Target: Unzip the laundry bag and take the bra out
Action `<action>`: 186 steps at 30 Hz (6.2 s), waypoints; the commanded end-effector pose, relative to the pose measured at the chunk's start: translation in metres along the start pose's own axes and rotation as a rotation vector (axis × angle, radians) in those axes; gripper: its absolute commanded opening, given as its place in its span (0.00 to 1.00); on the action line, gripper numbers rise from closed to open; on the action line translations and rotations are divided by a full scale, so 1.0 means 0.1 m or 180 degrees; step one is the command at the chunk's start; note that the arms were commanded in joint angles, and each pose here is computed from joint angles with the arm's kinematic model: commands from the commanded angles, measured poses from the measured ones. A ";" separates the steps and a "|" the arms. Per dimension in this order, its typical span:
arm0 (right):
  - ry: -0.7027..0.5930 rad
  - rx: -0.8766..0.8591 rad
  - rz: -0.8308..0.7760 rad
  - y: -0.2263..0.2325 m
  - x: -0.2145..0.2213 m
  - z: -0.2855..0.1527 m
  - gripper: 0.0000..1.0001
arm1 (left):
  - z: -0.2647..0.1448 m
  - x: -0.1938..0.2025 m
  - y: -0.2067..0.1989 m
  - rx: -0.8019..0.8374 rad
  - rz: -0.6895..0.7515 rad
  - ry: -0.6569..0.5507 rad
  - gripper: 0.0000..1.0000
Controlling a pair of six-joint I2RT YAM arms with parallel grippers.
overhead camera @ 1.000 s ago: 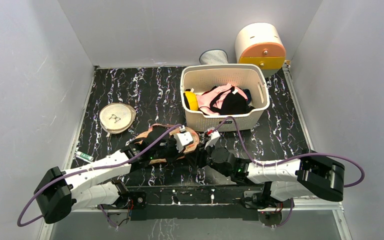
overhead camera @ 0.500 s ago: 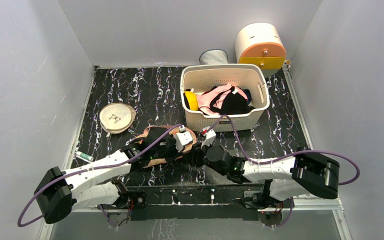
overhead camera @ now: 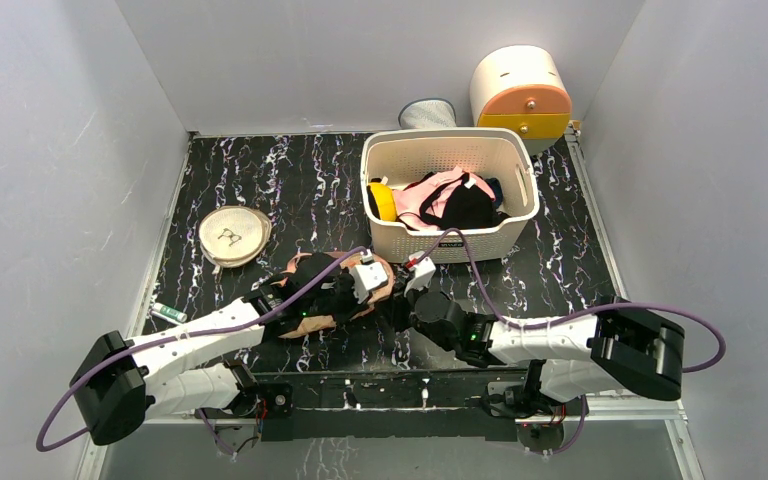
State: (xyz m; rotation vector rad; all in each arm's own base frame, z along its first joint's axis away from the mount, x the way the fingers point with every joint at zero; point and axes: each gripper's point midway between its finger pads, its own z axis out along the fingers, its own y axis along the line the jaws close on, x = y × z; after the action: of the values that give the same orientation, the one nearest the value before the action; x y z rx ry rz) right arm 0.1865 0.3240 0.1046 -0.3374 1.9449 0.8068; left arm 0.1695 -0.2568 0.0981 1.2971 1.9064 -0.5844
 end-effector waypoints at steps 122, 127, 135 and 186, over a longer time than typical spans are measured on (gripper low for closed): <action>0.0339 -0.0958 -0.0218 0.12 -0.14 -0.25 0.00 | 0.01 -0.05 -0.26 -0.0017 -0.0726 0.0267 0.28; 0.0345 -0.0782 -0.0113 0.04 -0.12 -0.19 0.00 | -0.13 -0.06 -0.26 0.0104 -0.0255 0.0367 0.10; 0.0231 -0.0557 0.0089 -0.13 -0.19 -0.14 0.00 | -0.40 0.01 -0.27 0.0220 0.0237 0.0452 0.00; 0.0139 -0.1002 0.0460 0.28 -0.41 0.03 0.00 | -0.39 -0.09 0.09 -0.0679 -0.0587 0.0359 0.06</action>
State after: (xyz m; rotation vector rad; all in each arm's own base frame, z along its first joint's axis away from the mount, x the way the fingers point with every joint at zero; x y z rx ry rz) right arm 0.1882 0.3352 0.1279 -0.4094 1.9892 1.1757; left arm 0.1681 -0.2405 0.1157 0.9943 2.1219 -0.4558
